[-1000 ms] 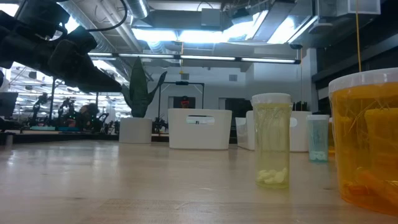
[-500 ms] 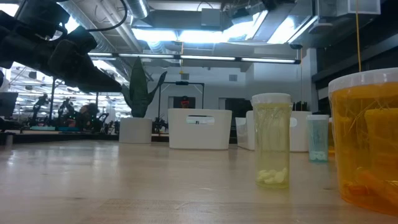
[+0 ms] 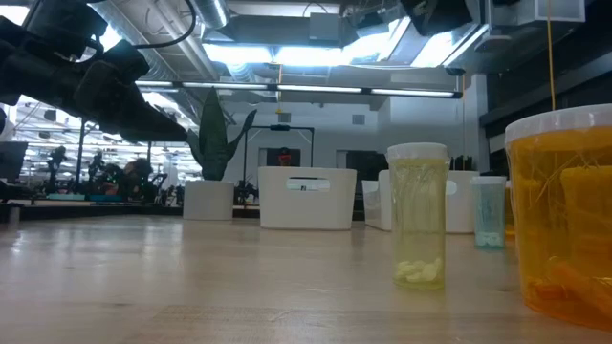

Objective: Pick and place medicine bottles into bin by pill shape (circle, oval)
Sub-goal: Put the yellow pill bottle into the left white bin

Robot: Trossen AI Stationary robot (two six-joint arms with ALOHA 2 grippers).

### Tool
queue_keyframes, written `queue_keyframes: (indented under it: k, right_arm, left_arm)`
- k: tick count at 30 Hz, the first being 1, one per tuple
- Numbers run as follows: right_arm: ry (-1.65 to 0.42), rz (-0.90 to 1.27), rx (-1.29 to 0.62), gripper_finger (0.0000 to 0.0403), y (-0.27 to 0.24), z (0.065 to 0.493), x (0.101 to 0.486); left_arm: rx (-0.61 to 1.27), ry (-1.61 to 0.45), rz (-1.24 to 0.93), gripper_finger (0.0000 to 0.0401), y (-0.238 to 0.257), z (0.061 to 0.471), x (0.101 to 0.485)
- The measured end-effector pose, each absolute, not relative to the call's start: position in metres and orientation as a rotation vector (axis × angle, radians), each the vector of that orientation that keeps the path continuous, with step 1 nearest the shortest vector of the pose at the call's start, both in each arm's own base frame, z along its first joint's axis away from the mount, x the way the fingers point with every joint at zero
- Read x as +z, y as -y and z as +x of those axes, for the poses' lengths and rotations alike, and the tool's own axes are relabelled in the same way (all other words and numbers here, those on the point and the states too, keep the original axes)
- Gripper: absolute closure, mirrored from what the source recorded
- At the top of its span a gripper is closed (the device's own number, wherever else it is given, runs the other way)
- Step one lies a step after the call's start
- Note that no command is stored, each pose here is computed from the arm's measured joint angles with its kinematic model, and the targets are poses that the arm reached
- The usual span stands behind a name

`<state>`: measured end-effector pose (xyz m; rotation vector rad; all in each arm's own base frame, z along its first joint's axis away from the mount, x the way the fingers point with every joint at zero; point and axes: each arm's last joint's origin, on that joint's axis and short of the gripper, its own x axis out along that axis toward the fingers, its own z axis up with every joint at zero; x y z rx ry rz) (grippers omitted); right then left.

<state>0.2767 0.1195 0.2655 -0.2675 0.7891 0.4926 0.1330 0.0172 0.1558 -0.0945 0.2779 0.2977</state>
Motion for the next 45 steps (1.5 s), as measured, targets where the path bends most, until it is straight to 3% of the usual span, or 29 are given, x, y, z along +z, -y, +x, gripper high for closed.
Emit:
queue_keyframes:
  k: [6,16,23,45]
  right_arm:
    - [-0.880,-0.233,0.473,0.0162,-0.127,0.292,0.247]
    - [-1.045,-0.306,0.495,0.0162,-0.151,0.348,0.266]
    - [-1.028,-0.272,0.480,0.0162,-0.164,0.373,0.250]
    - [-1.109,-0.259,0.455,0.0162,-0.195,0.372,0.215]
  left_arm:
    - [0.297,-0.278,-0.095,0.0246,-0.017,0.133,0.156]
    - [0.297,-0.278,-0.095,0.0246,-0.017,0.133,0.156]
    - [0.298,-0.278,-0.095,0.0246,-0.017,0.133,0.156]
    - [0.298,-0.278,-0.095,0.0246,-0.017,0.133,0.156]
